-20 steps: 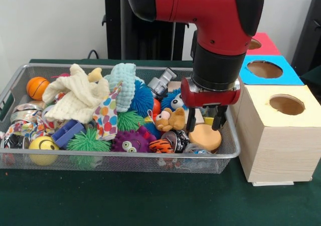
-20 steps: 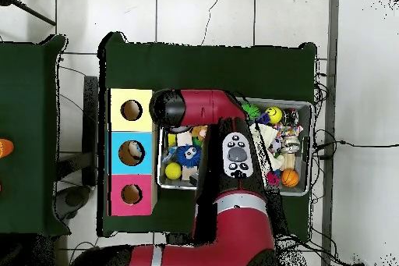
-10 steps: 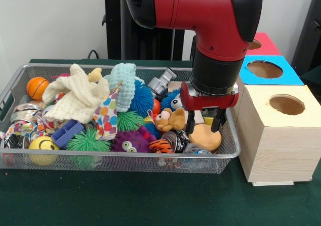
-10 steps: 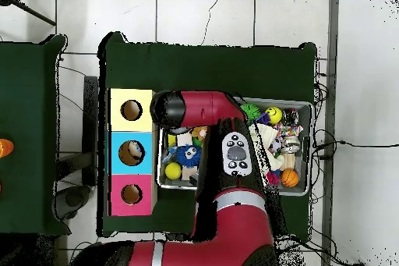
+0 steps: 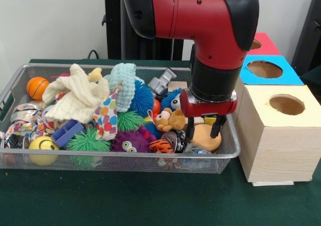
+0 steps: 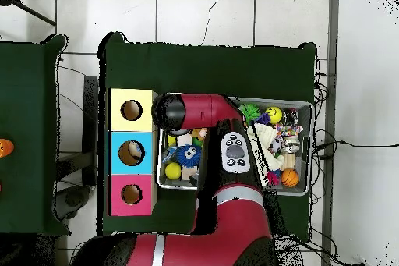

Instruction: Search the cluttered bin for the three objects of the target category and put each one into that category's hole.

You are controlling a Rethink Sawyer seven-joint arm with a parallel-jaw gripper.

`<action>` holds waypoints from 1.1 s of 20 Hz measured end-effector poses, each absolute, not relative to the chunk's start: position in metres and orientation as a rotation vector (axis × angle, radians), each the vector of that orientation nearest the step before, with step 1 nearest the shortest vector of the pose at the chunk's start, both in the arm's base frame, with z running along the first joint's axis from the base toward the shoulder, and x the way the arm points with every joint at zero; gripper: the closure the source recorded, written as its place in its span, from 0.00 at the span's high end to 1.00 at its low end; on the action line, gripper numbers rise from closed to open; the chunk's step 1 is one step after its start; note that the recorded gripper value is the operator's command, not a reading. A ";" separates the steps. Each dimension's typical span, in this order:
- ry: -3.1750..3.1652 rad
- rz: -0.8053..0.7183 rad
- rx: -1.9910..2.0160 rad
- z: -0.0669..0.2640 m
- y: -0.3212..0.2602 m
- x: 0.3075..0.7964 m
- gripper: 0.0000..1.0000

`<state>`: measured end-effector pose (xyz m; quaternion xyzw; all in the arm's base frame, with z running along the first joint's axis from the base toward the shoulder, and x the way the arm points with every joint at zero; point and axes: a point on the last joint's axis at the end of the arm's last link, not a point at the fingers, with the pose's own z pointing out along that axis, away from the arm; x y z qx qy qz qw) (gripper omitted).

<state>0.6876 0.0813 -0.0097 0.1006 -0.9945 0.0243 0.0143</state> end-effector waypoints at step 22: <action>-3.102 0.105 0.333 -0.018 0.084 0.687 1.00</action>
